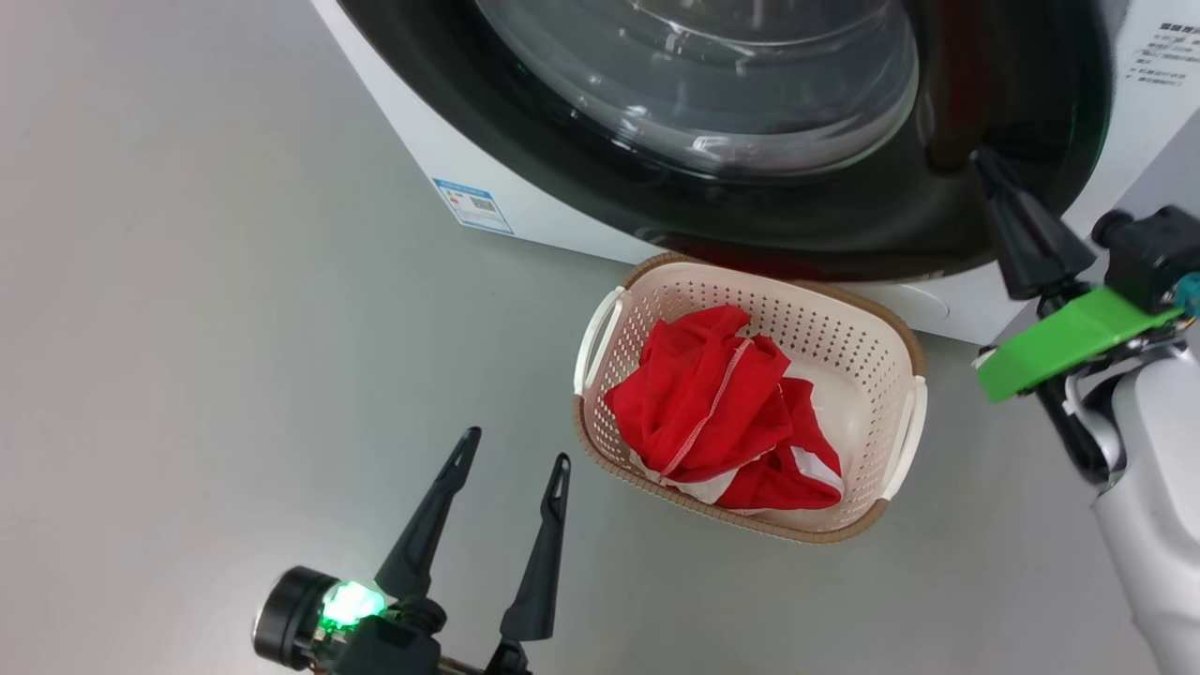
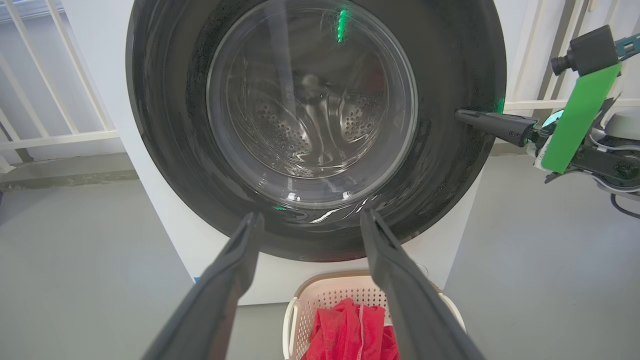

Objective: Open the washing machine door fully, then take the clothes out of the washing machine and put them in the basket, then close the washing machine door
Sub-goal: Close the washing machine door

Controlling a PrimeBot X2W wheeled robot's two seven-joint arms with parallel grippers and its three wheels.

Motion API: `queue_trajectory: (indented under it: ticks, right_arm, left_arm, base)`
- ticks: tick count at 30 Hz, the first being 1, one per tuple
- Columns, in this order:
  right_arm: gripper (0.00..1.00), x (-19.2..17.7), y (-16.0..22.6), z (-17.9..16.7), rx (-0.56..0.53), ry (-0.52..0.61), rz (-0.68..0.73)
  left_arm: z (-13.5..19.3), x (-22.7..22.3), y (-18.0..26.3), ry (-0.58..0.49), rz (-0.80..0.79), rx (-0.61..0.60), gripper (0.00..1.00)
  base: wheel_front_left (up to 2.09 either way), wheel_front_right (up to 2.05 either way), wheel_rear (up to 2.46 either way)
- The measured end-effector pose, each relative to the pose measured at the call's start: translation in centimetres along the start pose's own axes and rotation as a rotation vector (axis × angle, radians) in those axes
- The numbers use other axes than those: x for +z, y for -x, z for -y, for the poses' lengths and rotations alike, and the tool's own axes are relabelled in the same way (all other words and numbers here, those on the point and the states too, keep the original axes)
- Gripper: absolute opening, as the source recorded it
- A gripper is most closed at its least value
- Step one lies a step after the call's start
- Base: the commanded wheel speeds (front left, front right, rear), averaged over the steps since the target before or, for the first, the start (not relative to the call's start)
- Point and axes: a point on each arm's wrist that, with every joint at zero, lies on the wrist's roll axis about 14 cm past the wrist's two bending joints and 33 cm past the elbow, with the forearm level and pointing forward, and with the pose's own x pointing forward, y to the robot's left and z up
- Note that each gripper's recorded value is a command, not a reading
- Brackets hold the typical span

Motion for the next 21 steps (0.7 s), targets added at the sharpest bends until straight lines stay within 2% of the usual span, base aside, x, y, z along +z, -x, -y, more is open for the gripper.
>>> queue_trajectory:
  ticks: [9, 21]
  right_arm:
    - [0.00, -0.7, -2.0, 2.2, -0.033, -0.004, -0.012]
    - [0.00, -1.8, -3.5, 2.4, -0.025, -0.007, -0.030]
  left_arm:
    - [0.4, -0.4, -0.4, 0.005, -0.007, -0.011, 1.00]
    - [0.5, -0.7, -0.9, 0.000, -0.015, -0.024, 1.00]
  base:
    - [0.00, 0.00, 0.00]
    - [0.00, 0.00, 0.00]
